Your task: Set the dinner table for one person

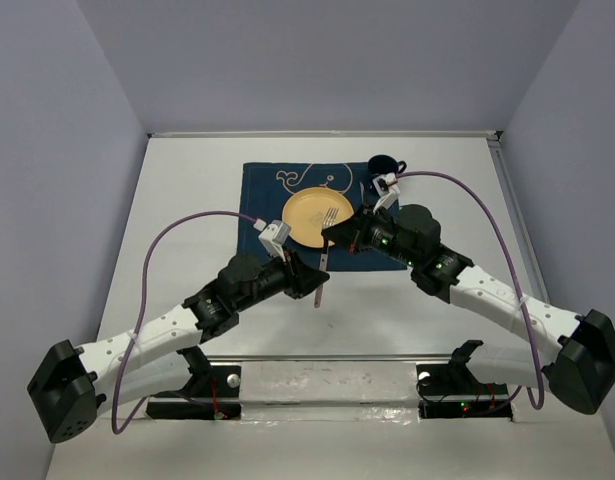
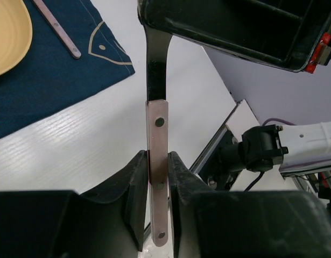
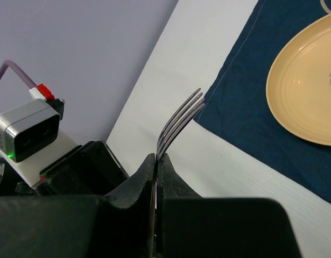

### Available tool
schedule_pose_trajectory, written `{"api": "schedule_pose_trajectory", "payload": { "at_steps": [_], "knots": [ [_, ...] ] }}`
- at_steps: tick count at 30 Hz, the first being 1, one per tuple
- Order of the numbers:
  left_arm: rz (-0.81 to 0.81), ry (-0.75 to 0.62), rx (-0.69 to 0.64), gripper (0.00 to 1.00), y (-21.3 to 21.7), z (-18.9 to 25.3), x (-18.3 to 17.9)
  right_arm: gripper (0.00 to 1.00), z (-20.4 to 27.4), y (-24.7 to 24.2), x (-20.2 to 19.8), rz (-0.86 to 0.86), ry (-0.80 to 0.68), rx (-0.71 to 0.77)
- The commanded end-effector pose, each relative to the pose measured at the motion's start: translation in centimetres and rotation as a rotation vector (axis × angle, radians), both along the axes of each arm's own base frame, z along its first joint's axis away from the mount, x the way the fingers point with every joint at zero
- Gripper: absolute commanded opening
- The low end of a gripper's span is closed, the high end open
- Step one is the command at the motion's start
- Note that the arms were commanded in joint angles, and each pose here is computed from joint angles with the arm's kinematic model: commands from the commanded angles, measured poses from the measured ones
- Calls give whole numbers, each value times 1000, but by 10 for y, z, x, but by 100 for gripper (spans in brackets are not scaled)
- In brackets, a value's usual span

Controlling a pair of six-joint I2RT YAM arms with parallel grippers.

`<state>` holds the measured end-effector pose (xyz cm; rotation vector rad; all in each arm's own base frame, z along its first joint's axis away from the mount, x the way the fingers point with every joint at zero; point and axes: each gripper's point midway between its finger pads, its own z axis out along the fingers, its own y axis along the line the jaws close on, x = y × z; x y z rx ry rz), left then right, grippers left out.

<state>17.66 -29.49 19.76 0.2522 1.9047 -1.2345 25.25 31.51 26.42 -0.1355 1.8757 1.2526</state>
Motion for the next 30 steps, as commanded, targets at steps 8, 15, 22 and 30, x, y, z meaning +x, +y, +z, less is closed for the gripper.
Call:
{"api": "schedule_pose_trajectory", "payload": {
  "at_steps": [8,15,22,30],
  "knots": [
    [64,-112,-88,0,10,43,8,10,42,0,-4,77,-109,137],
    [333,-100,92,0,39,36,49,89,18,-11,2,-46,-73,-93],
    [430,-122,172,0,41,28,61,88,-12,4,5,-127,-39,-274],
    [438,-138,202,0,35,24,55,73,-15,32,21,-218,-63,-373]
  ]
}}
